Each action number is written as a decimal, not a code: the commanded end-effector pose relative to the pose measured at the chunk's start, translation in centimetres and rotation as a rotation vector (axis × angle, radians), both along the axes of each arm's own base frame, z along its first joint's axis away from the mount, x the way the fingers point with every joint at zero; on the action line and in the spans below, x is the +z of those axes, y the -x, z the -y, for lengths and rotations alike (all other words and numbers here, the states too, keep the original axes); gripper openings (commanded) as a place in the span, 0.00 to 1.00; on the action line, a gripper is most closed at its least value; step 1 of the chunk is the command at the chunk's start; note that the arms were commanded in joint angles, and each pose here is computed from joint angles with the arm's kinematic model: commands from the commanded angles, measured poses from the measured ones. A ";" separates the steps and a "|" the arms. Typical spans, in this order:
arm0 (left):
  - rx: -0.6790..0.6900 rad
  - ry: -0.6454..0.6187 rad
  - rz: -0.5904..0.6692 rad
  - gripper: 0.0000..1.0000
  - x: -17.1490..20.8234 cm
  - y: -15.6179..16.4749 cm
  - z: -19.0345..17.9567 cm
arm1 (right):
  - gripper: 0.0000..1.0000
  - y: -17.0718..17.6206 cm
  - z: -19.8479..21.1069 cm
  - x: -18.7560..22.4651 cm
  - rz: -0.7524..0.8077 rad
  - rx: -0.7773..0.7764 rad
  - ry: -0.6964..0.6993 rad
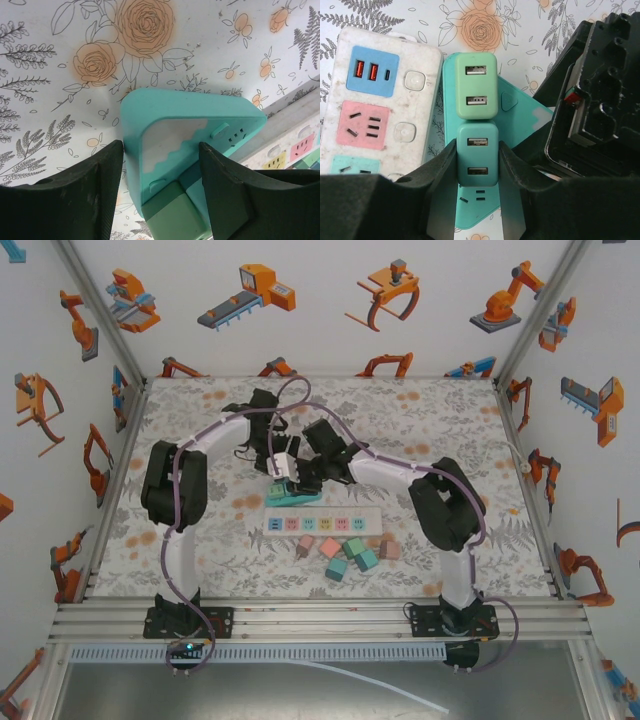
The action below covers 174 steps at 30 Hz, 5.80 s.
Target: Pull the plug off the socket
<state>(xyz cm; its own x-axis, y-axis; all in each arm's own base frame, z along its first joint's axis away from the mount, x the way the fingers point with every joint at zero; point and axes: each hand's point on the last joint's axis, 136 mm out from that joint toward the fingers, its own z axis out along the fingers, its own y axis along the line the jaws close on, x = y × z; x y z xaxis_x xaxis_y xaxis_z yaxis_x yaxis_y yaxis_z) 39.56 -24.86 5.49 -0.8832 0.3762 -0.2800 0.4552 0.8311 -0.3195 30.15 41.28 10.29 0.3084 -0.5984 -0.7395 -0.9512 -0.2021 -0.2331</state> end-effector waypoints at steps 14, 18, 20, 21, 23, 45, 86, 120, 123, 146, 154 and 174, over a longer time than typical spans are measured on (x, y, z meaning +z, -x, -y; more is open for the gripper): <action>-0.147 -0.325 -0.013 0.58 -5.6 2.4 -4.2 | 0.15 -1.2 2.5 5.3 0.163 -0.078 -0.102; -0.155 -0.343 -0.008 0.57 -5.9 2.4 -4.5 | 0.15 -1.3 2.6 5.8 0.168 -0.086 -0.120; -0.158 -0.340 -0.009 0.57 -5.9 2.4 -4.4 | 0.14 -1.2 2.8 5.2 0.196 -0.074 -0.089; -0.159 -0.343 -0.009 0.57 -6.0 2.4 -4.5 | 0.14 -1.2 2.9 5.1 0.211 -0.077 -0.077; -0.161 -0.350 -0.003 0.57 -6.0 2.3 -4.6 | 0.14 -1.4 2.9 5.6 0.205 -0.101 -0.105; -0.149 -0.410 -0.009 0.57 -7.0 2.1 -5.5 | 0.13 2.8 2.5 8.4 0.222 0.011 -0.156; -0.749 0.710 0.766 0.82 22.5 13.4 1.0 | 0.05 9.6 12.4 8.8 -0.931 -1.113 -0.378; -1.035 0.524 0.760 0.97 16.1 16.5 -1.4 | 0.30 15.3 6.5 -3.5 -0.786 -0.989 -0.007; -1.036 0.520 0.761 0.97 15.9 16.4 -1.4 | 0.35 15.0 7.0 -3.5 -0.773 -1.016 -0.008; -0.753 0.492 0.756 0.94 17.2 11.9 -0.9 | 0.50 13.1 10.3 4.2 -0.408 -0.907 -0.205; -0.287 0.362 0.678 0.82 17.3 4.6 -3.8 | 0.53 13.1 10.4 10.1 0.153 -0.534 -0.293; 0.387 0.302 0.343 0.66 9.1 -3.5 -6.6 | 0.53 7.9 2.9 7.6 0.318 -0.088 -0.145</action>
<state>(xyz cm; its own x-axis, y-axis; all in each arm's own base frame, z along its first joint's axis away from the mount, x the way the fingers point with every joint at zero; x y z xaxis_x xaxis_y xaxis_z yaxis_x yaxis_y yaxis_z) 42.32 -17.83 14.18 -0.7795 -0.0489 -0.6245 0.3028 0.8433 -0.4439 21.50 36.33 16.01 0.4395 -0.6251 -0.6451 -0.8453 -0.0448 -0.5324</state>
